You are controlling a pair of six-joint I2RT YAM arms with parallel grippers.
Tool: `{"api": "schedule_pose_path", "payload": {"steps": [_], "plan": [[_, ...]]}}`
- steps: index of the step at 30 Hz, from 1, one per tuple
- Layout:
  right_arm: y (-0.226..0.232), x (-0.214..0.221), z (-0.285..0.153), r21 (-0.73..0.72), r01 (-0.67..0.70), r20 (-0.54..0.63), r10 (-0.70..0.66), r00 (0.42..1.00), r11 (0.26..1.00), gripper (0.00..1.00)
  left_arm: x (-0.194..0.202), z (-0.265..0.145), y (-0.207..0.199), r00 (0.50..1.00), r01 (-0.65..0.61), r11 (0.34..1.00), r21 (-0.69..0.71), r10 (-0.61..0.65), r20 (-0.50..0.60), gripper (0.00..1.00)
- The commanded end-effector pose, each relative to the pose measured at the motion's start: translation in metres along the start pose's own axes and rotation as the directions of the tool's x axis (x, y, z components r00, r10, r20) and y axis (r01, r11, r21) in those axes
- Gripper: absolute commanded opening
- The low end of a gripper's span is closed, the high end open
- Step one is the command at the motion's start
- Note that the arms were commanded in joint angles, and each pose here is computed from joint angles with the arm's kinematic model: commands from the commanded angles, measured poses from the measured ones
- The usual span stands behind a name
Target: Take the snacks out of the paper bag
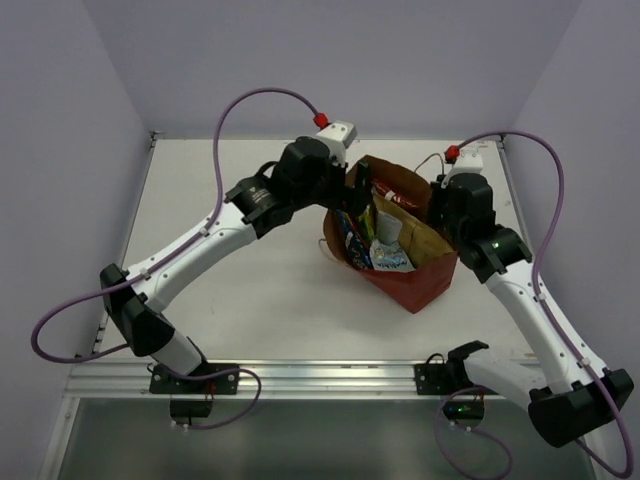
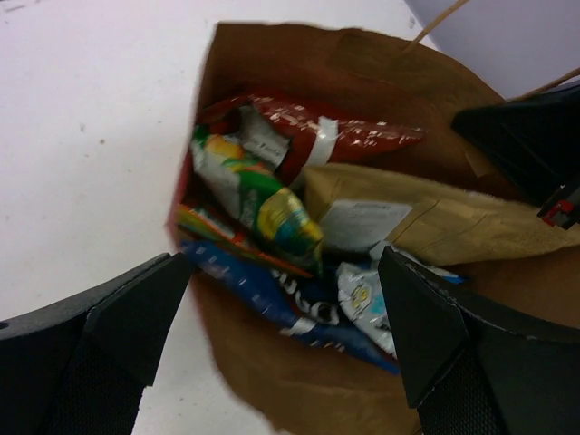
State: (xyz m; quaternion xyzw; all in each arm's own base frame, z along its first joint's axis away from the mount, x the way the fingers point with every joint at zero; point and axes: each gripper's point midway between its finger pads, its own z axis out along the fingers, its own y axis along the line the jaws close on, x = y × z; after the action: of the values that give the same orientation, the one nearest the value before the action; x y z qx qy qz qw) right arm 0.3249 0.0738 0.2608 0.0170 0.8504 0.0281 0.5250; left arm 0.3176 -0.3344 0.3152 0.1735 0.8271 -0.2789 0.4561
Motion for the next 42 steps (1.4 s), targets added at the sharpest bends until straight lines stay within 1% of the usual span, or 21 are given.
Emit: {"api": "schedule_pose_path", "payload": {"steps": [1, 3, 5, 6, 8, 12, 13, 14, 18, 19, 23, 24, 27, 28, 31, 33, 35, 36, 39, 40, 42], "plan": [[-0.012, -0.061, -0.032, 0.072, -0.148, 0.246, 0.126, 0.961, 0.986, 0.00, -0.039, -0.002, -0.029, 0.993, -0.007, 1.000, -0.007, 0.008, 0.122, 0.98], [-0.013, -0.074, -0.041, 0.066, -0.151, 0.287, 0.126, 0.950, 0.986, 0.00, -0.044, 0.002, -0.039, 0.991, -0.021, 1.000, -0.005, 0.021, 0.131, 0.98], [-0.014, -0.086, -0.051, 0.048, -0.160, 0.334, 0.135, 0.933, 0.986, 0.00, -0.046, 0.004, -0.038, 0.990, -0.025, 1.000, -0.015, 0.027, 0.135, 0.97], [-0.012, -0.092, -0.054, 0.033, -0.160, 0.360, 0.137, 0.923, 0.987, 0.00, -0.045, 0.008, -0.038, 0.991, -0.024, 1.000, -0.018, 0.026, 0.128, 0.96], [-0.012, -0.094, -0.054, 0.030, -0.163, 0.368, 0.141, 0.919, 0.986, 0.00, -0.036, 0.011, -0.038, 0.995, -0.016, 1.000, -0.026, 0.018, 0.097, 0.94], [-0.006, -0.083, -0.044, 0.015, -0.160, 0.332, 0.146, 0.932, 0.987, 0.00, -0.004, 0.015, -0.036, 1.000, 0.009, 0.999, -0.048, -0.008, 0.023, 0.92], [-0.006, -0.077, -0.041, 0.016, -0.163, 0.324, 0.149, 0.934, 0.986, 0.00, 0.003, 0.014, -0.040, 1.000, 0.030, 0.999, -0.043, -0.029, 0.011, 0.89], [-0.007, -0.077, -0.044, 0.013, -0.172, 0.330, 0.158, 0.931, 0.985, 0.00, 0.014, 0.013, -0.039, 0.999, 0.035, 0.998, -0.047, -0.036, -0.010, 0.88], [-0.009, -0.078, -0.049, 0.007, -0.186, 0.364, 0.171, 0.915, 0.983, 0.00, 0.041, 0.012, -0.057, 0.997, 0.055, 0.998, -0.015, -0.056, -0.062, 0.82], [-0.009, -0.077, -0.049, 0.011, -0.184, 0.364, 0.167, 0.916, 0.983, 0.00, 0.050, 0.010, -0.065, 0.996, 0.051, 0.999, -0.002, -0.051, -0.077, 0.81], [-0.009, -0.073, -0.044, 0.023, -0.167, 0.341, 0.149, 0.928, 0.986, 0.00, 0.075, 0.003, -0.074, 0.994, 0.047, 0.999, 0.012, -0.046, -0.101, 0.80], [-0.007, -0.072, -0.044, 0.011, -0.165, 0.339, 0.152, 0.928, 0.986, 0.00, 0.074, 0.003, -0.081, 0.996, 0.028, 0.999, 0.046, -0.024, -0.082, 0.80], [-0.003, -0.065, -0.040, -0.010, -0.155, 0.330, 0.149, 0.932, 0.988, 0.00, 0.089, 0.005, -0.096, 0.995, -0.040, 0.989, 0.140, 0.052, -0.090, 0.80], [0.001, -0.060, -0.037, -0.022, -0.146, 0.317, 0.145, 0.937, 0.989, 0.00, 0.090, 0.007, -0.103, 0.993, -0.082, 0.981, 0.174, 0.096, -0.075, 0.80], [0.008, -0.054, -0.032, -0.054, -0.116, 0.295, 0.127, 0.947, 0.992, 0.00, 0.098, 0.020, -0.108, 0.978, -0.190, 0.955, 0.226, 0.205, -0.042, 0.80], [0.012, -0.052, -0.029, -0.071, -0.096, 0.289, 0.112, 0.951, 0.993, 0.00, 0.105, 0.031, -0.108, 0.964, -0.246, 0.939, 0.240, 0.263, -0.041, 0.80], [0.019, -0.048, -0.027, -0.100, -0.077, 0.272, 0.102, 0.957, 0.992, 0.00, 0.105, 0.039, -0.112, 0.946, -0.306, 0.914, 0.266, 0.322, -0.017, 0.80], [0.021, -0.049, -0.027, -0.110, -0.065, 0.272, 0.093, 0.958, 0.992, 0.00, 0.102, 0.041, -0.119, 0.936, -0.341, 0.893, 0.294, 0.353, 0.014, 0.80], [0.026, -0.048, -0.028, -0.139, -0.045, 0.269, 0.081, 0.960, 0.989, 0.00, 0.104, 0.048, -0.127, 0.915, -0.393, 0.854, 0.342, 0.400, 0.054, 0.79], [0.026, -0.049, -0.029, -0.143, -0.039, 0.272, 0.077, 0.959, 0.989, 0.00, 0.103, 0.049, -0.131, 0.901, -0.424, 0.829, 0.365, 0.426, 0.080, 0.78], [0.029, -0.051, -0.032, -0.158, -0.010, 0.283, 0.055, 0.958, 0.987, 0.00, 0.113, 0.056, -0.138, 0.881, -0.455, 0.789, 0.412, 0.467, 0.079, 0.77]]}}
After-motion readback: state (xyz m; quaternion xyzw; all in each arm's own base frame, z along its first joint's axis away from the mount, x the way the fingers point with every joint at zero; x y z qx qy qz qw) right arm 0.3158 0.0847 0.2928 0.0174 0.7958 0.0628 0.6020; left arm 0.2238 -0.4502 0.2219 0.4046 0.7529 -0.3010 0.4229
